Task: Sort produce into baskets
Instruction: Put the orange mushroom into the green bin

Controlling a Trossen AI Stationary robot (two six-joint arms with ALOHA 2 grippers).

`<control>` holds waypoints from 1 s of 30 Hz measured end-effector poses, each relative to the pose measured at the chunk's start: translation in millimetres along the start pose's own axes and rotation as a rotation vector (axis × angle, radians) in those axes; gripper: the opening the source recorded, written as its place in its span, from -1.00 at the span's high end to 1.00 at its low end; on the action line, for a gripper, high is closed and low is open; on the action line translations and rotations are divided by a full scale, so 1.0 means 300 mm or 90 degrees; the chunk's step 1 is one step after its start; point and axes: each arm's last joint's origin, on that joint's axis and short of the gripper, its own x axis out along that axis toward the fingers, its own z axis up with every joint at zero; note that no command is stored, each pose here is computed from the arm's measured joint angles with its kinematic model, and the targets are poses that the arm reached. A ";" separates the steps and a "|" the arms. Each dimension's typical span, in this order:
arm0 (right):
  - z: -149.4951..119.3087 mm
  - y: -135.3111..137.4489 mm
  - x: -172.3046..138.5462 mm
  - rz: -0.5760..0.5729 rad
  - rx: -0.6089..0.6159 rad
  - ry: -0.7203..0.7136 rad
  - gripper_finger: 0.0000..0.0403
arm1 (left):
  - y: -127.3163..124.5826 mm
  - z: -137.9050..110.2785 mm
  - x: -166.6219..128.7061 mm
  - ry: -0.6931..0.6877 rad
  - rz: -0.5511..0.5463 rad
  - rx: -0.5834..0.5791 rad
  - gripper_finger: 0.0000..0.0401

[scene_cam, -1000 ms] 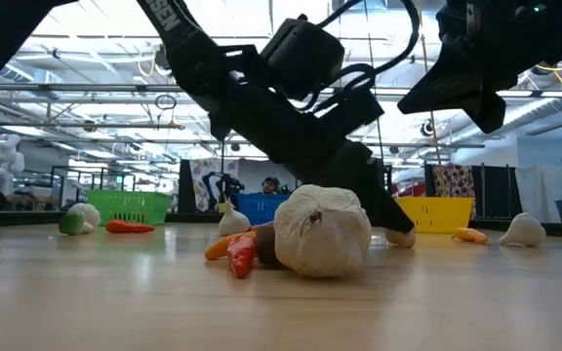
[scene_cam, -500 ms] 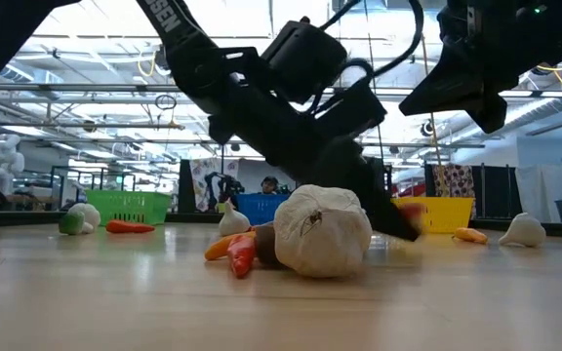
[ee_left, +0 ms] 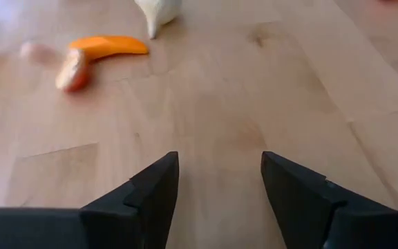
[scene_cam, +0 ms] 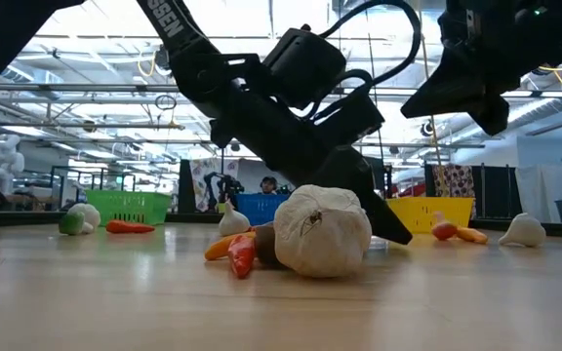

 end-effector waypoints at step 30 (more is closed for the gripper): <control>0.093 -0.160 0.118 -0.251 0.062 0.205 0.80 | -0.013 0.122 -0.893 0.168 0.118 -0.048 -0.06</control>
